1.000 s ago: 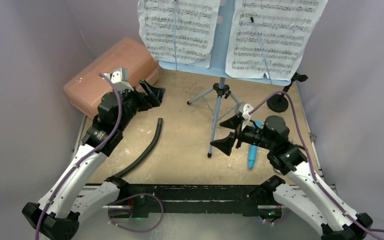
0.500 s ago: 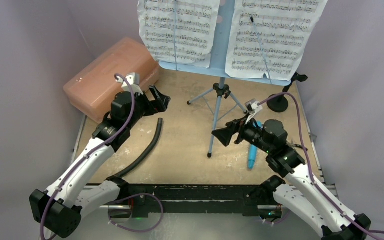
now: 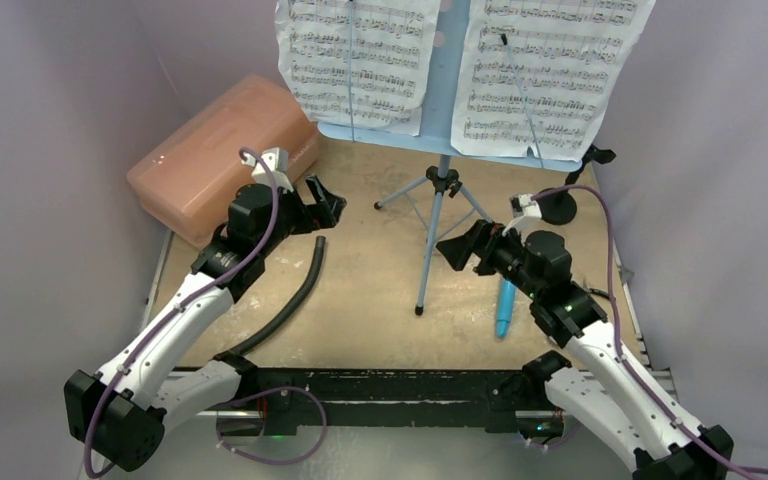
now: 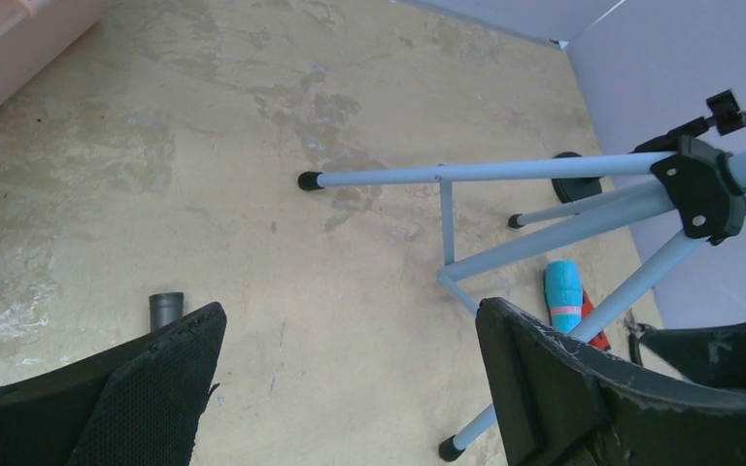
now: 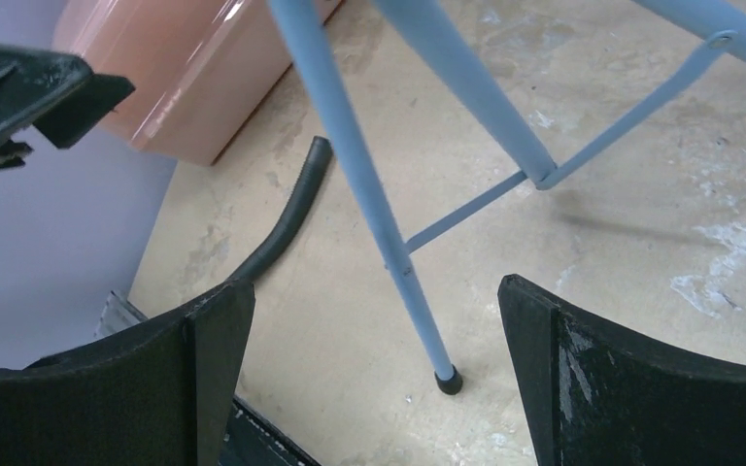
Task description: Set up the instrument practice props
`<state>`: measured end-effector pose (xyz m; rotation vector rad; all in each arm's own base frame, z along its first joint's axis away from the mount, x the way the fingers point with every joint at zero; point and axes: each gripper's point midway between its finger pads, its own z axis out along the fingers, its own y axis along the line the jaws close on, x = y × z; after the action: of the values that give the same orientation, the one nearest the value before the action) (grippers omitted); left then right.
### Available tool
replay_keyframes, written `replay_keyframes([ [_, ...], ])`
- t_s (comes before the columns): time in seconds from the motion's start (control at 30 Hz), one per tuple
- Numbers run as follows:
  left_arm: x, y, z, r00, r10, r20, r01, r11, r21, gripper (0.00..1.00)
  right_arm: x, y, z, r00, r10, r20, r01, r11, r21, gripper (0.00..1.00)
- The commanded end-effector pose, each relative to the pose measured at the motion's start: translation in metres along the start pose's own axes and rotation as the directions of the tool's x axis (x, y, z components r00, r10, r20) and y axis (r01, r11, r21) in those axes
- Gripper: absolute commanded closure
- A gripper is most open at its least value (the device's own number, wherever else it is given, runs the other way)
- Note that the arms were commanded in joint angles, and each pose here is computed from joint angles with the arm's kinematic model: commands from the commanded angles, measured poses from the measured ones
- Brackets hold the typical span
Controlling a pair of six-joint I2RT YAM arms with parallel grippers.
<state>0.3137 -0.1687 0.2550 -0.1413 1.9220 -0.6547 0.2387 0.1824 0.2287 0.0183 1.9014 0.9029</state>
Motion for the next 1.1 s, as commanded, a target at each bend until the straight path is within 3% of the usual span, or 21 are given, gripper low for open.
replay_keyframes([
  [0.0,0.0,-0.007,0.008,0.998,0.068,-0.007,-0.067,0.997,0.049,0.01,-0.038,0.001,-0.008,0.992,0.095,0.083,-0.095,0.995,0.003,0.02],
  [0.3,0.012,-0.019,0.013,0.988,0.133,-0.081,-0.121,0.984,0.132,0.01,-0.074,-0.019,-0.013,0.943,0.278,0.184,-0.288,0.957,0.034,0.02],
  [0.57,0.019,-0.019,0.006,0.982,0.156,-0.102,-0.139,0.978,0.154,0.0,-0.103,-0.064,0.0,0.895,0.331,0.298,-0.396,0.897,0.194,0.02],
  [1.07,0.021,-0.007,0.009,0.973,0.203,-0.112,-0.191,0.976,0.108,0.0,-0.205,-0.197,0.011,0.902,0.153,0.403,-0.381,0.72,0.58,0.02],
])
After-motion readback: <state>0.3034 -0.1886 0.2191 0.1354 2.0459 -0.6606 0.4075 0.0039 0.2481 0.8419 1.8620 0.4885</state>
